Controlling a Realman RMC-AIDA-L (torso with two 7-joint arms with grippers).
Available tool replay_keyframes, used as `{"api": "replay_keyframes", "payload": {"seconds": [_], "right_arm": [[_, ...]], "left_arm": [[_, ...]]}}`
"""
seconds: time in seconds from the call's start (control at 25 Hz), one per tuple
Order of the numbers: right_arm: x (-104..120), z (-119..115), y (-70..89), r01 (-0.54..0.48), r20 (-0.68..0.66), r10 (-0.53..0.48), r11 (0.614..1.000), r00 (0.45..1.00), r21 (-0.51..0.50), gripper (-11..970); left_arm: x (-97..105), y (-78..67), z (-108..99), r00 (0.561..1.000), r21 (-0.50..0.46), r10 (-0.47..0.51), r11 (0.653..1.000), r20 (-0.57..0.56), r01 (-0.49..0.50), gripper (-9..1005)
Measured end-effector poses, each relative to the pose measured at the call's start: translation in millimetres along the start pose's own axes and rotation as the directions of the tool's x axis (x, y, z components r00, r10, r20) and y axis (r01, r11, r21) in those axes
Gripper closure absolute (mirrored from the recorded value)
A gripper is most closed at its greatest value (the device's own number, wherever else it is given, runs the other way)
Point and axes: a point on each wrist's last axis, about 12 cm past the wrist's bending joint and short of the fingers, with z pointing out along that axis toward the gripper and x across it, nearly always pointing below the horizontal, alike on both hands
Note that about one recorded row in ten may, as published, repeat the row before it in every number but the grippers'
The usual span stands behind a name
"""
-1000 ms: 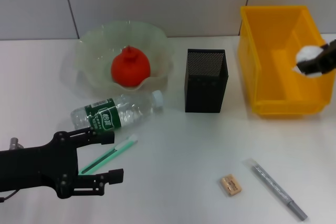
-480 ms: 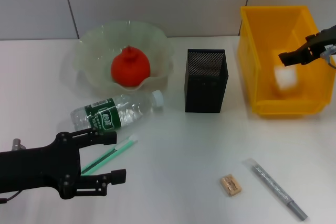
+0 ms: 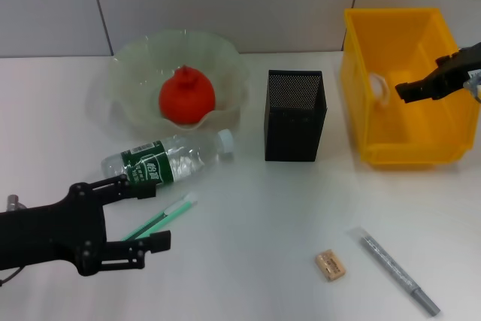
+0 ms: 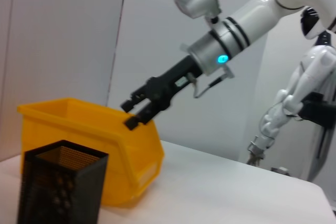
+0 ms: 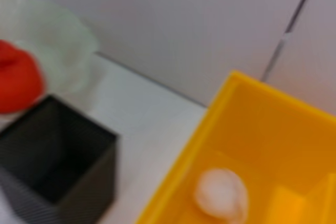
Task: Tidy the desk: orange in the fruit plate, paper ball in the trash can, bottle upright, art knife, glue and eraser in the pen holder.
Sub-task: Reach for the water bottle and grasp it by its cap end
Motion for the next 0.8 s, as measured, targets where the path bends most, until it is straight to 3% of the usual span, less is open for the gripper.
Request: {"api": "replay_keyframes", "payload": {"seconds": [0.12,0.16,0.24,0.28,0.32,0.36,0.6,0.8], "right_arm": [[3.3,-19.1,5.7,0.008,-0.012,-0.009,0.997,1.0,-0.083,134],[7.1,-35.8,8.5,0.015,-0.014,-0.017,0.991,1.0,-0.137,133],[8.6,-43.9,9.7,0.018,-0.005,-0.019,0.987,1.0,-0.159,133],[13.0,-59.5,11.8,0.021,0.022,-0.016,0.977,1.0,-0.214,133],[13.0,-59.5,11.8,0.021,0.022,-0.016,0.977,1.0,-0.214,133],[19.0,-72.4,13.4,0.028,0.065,-0.009,0.957,0.998,-0.29,134],[42.9,-81.0,6.1,0.046,0.194,0.046,0.895,0.98,-0.443,136],[72.2,-63.0,-0.1,0.075,0.283,0.092,0.847,0.955,-0.526,138]], "left_arm": [[0.5,1.1,-3.6,1.0,-0.022,-0.002,1.0,0.005,0.002,194],[0.7,1.9,-4.8,1.0,-0.033,-0.004,0.999,0.006,0.004,194],[1.0,3.7,-6.3,1.0,-0.051,-0.007,0.999,0.004,0.008,195],[1.1,4.5,-6.8,1.0,-0.059,-0.009,0.998,0.003,0.01,196],[1.4,5.2,-7.3,1.0,-0.067,-0.012,0.998,0.001,0.012,196],[2.0,6.3,-7.7,1.0,-0.078,-0.013,0.997,-0.002,0.013,197],[3.1,8.6,-7.8,1.0,-0.1,-0.012,0.995,-0.009,0.011,199],[4.4,9.9,-8.3,1.0,-0.121,-0.01,0.993,-0.009,0.009,202]]}}
